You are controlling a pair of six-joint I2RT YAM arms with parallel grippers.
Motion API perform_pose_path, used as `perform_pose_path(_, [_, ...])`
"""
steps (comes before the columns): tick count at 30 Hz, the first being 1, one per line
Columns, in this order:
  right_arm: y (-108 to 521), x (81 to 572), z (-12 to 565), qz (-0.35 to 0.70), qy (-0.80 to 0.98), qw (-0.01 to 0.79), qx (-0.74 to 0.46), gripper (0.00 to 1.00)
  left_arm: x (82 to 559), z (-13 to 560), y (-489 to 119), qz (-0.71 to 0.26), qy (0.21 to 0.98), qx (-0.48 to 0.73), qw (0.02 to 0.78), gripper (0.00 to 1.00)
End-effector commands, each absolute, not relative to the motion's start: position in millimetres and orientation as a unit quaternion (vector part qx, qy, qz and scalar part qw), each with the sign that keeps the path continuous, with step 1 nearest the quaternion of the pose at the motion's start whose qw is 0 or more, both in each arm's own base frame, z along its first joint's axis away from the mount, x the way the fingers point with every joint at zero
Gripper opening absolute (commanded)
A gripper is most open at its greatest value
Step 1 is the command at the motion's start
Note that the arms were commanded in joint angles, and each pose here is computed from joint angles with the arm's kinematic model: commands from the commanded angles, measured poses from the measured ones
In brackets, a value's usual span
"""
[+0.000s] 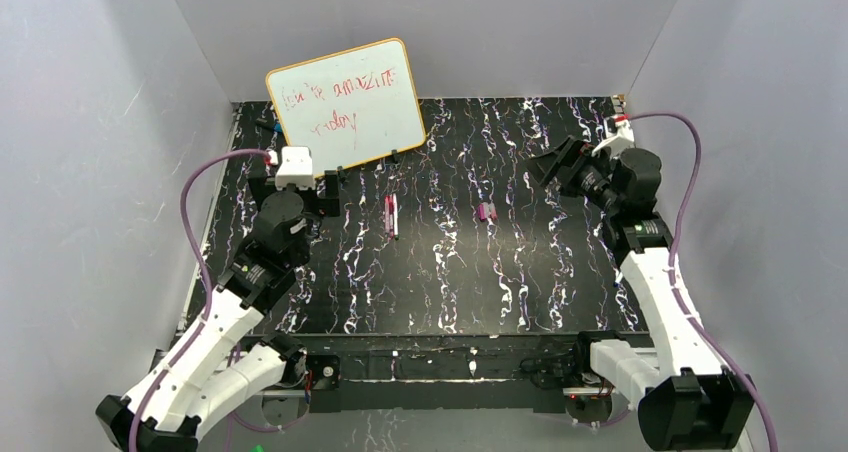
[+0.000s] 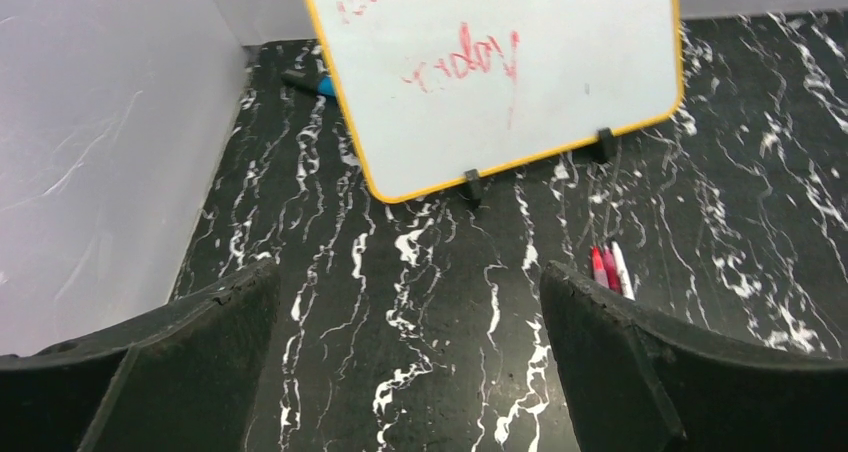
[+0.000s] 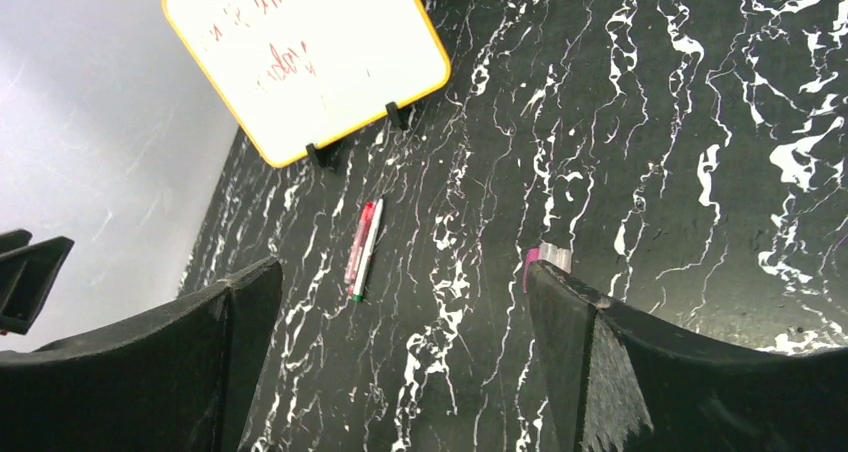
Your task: Insert the pens into the pen caps
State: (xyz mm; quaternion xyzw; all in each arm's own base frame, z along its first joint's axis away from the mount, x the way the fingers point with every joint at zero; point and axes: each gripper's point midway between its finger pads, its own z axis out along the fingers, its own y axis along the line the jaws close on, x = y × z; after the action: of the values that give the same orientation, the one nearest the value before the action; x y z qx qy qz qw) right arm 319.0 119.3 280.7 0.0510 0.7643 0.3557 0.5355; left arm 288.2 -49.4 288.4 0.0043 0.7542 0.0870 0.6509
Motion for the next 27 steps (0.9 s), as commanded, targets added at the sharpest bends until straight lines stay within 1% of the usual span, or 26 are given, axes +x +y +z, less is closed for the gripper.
perform_pose_path(1, [132,318,313,0.354,0.764,0.539,-0.021,0.99,303,265,-89,0.048,0.802,0.09,0.589,0.98])
perform_pose_path(2, [128,321,314,0.333,0.767,0.549,-0.014,0.99,308,243,-100,0.05,0.832,0.12,0.54,0.98])
perform_pose_path(4, [97,333,307,0.245,0.779,0.575,0.058,0.99,314,191,-119,0.051,0.889,0.148,0.431,0.98])
perform_pose_path(5, [84,335,305,0.207,0.78,0.586,0.075,0.99,314,168,-127,0.046,0.906,0.16,0.389,0.98])
perform_pose_path(6, [75,336,305,0.179,0.781,0.593,0.081,0.99,314,151,-136,0.033,0.918,0.165,0.36,0.96])
perform_pose_path(7, [73,335,305,0.159,0.785,0.594,0.073,0.99,316,140,-145,0.016,0.923,0.163,0.347,0.95])
perform_pose_path(10, [91,332,302,0.097,0.807,0.581,0.035,0.99,326,127,-166,-0.022,0.927,0.149,0.343,0.94])
perform_pose_path(13, [103,328,287,0.033,0.818,0.574,0.011,0.97,340,119,-172,-0.01,0.936,0.137,0.324,0.84])
perform_pose_path(15, [114,326,283,0.031,0.818,0.575,-0.013,0.97,348,112,-172,0.004,0.94,0.13,0.316,0.77])
perform_pose_path(17, [124,325,282,0.054,0.814,0.578,-0.028,0.94,351,106,-169,0.021,0.942,0.124,0.31,0.7])
perform_pose_path(20, [137,322,287,0.093,0.797,0.595,-0.052,0.86,353,100,-165,0.033,0.944,0.116,0.308,0.63])
perform_pose_path(22, [141,320,286,0.103,0.793,0.597,-0.061,0.73,353,95,-167,0.028,0.944,0.115,0.307,0.61])
perform_pose_path(23, [142,321,284,0.104,0.794,0.596,-0.063,0.68,353,92,-167,0.028,0.946,0.113,0.304,0.59])
perform_pose_path(26, [148,322,280,0.112,0.796,0.59,-0.072,0.65,353,76,-164,0.04,0.952,0.104,0.287,0.58])
perform_pose_path(27, [150,322,280,0.116,0.796,0.589,-0.075,0.62,354,70,-163,0.043,0.953,0.101,0.281,0.58])
